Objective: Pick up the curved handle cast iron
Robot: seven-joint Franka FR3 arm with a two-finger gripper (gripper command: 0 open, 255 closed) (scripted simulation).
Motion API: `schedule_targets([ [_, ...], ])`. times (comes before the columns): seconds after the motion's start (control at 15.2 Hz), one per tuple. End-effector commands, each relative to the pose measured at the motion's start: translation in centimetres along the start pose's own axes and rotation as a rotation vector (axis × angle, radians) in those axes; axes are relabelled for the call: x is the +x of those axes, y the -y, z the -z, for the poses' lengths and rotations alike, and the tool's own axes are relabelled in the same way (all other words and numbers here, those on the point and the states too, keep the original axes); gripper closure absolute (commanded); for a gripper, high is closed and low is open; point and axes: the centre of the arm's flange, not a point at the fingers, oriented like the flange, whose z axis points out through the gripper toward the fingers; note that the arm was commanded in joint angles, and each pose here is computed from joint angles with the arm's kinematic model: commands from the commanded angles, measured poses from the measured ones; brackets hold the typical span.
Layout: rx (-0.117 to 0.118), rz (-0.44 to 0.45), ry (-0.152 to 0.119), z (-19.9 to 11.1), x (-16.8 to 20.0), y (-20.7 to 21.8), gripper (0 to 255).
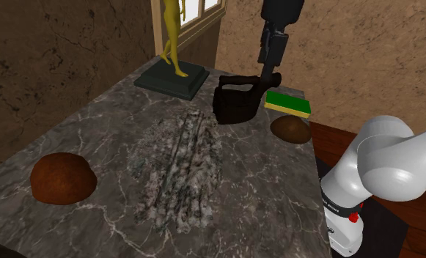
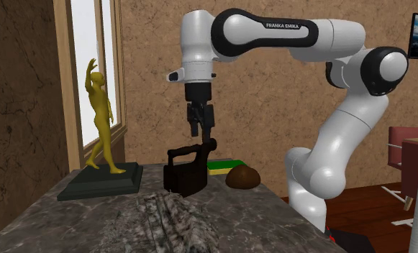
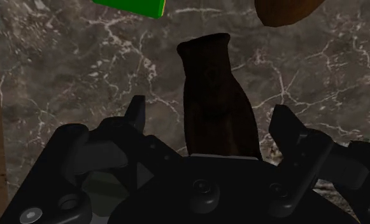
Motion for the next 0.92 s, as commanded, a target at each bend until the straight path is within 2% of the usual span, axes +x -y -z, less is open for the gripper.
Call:
schedule_targets([
  [0.0,-0.001,0.016,0.003,-1.1,0.2,0.4,0],
  [0.26,-0.001,0.016,0.003,-3.2,0.3,0.4,0],
  [0.46,-0.001,0.016,0.003,-3.5,0.3,0.4,0],
  [0.53,-0.001,0.016,0.003,-3.5,0.3,0.4,255],
  [0.86,-0.001,0.016,0.003,-3.5,0.3,0.4,255],
])
